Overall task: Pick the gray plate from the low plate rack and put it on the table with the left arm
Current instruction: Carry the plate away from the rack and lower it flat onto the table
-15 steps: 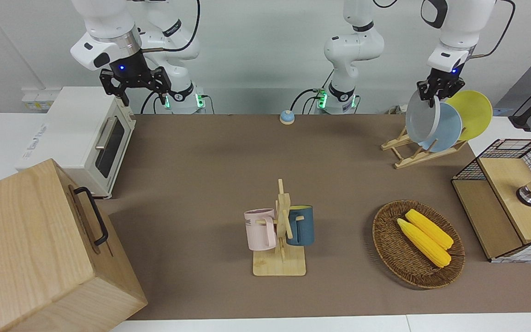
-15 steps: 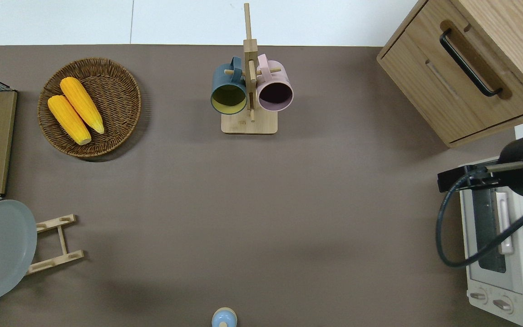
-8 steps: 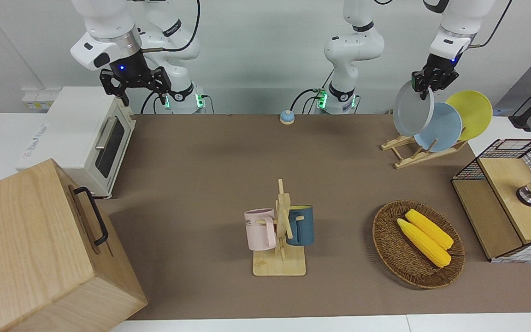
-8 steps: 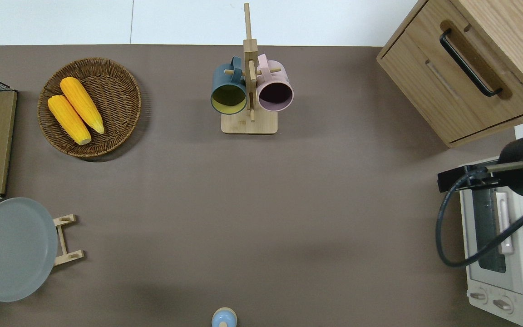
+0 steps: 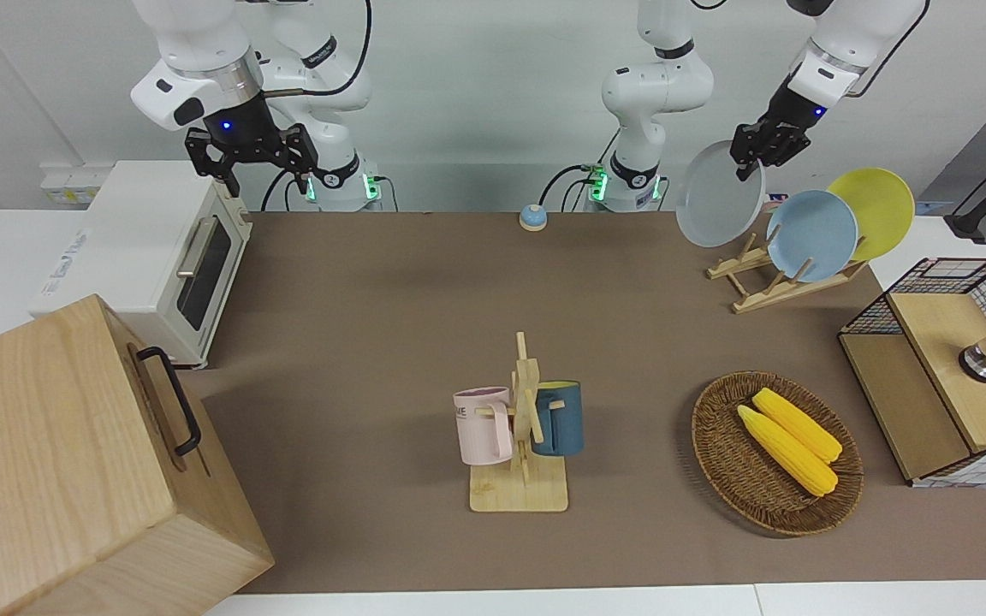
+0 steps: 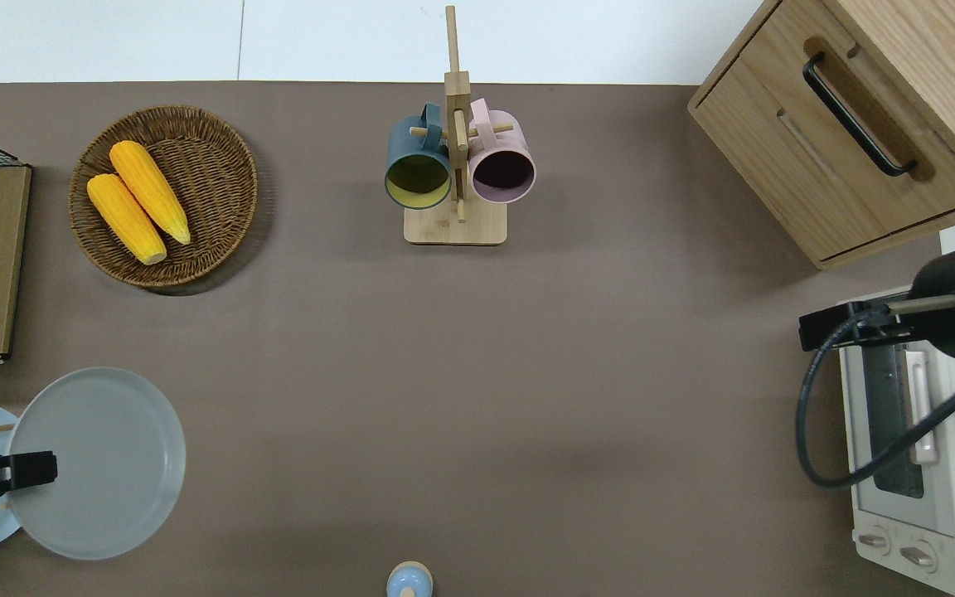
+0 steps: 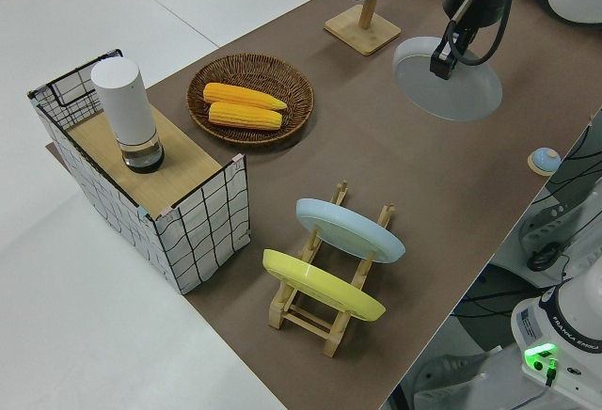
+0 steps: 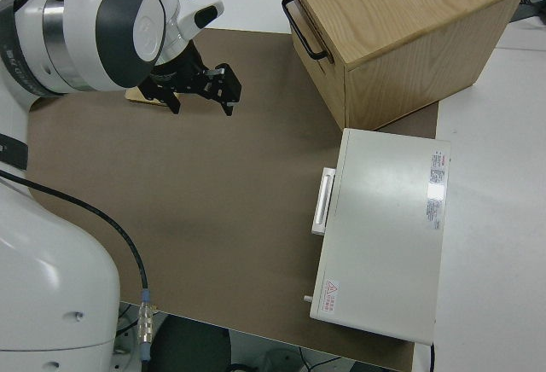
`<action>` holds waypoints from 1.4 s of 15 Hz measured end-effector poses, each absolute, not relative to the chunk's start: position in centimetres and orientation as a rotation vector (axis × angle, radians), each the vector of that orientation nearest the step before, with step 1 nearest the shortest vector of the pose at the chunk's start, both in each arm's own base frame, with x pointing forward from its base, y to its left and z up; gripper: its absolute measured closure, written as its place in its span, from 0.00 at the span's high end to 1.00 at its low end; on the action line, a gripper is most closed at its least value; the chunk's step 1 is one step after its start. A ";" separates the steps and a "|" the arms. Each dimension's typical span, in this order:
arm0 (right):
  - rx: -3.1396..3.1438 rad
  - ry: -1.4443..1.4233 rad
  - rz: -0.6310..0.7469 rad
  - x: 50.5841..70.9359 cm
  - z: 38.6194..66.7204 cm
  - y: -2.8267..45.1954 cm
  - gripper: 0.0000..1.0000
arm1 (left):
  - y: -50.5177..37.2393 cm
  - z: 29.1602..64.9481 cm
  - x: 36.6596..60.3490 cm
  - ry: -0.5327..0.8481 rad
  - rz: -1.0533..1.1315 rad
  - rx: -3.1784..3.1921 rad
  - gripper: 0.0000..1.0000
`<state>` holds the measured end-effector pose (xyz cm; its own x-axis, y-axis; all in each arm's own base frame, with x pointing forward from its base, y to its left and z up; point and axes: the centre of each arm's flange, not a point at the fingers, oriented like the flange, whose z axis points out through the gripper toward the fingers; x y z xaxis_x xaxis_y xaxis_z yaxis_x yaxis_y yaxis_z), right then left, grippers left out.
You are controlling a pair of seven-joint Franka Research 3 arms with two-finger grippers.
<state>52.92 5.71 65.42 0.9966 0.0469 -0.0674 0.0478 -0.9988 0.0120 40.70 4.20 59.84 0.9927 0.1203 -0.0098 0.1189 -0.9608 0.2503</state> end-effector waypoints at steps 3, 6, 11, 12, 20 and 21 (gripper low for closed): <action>3.125 0.074 -0.105 52.9 65.4 5.7 0.99 | 3.4 59.2 40.8 0.181 -0.025 2.800 0.11; 3.125 0.074 -0.105 52.9 65.4 5.7 0.99 | 2.5 57.4 41.2 0.194 -0.082 2.717 0.11; 3.125 0.074 -0.105 52.9 65.4 5.7 0.99 | 1.4 54.1 41.7 0.153 -0.147 2.629 0.11; 3.125 0.074 -0.105 52.9 65.4 5.7 0.99 | 1.3 53.4 41.8 0.132 -0.151 2.614 0.11; 3.125 0.074 -0.105 52.9 65.4 5.7 0.99 | 2.2 46.8 41.6 -0.025 -0.141 2.544 0.11; 3.125 0.074 -0.105 52.9 65.4 5.7 0.99 | 2.5 45.5 41.6 -0.041 -0.124 2.541 0.11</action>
<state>52.92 5.71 65.42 0.9966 0.0469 -0.0674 0.0479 -0.9988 0.0120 41.62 2.46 45.54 0.9952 -0.0567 -0.0801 -0.0017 -0.8263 0.5632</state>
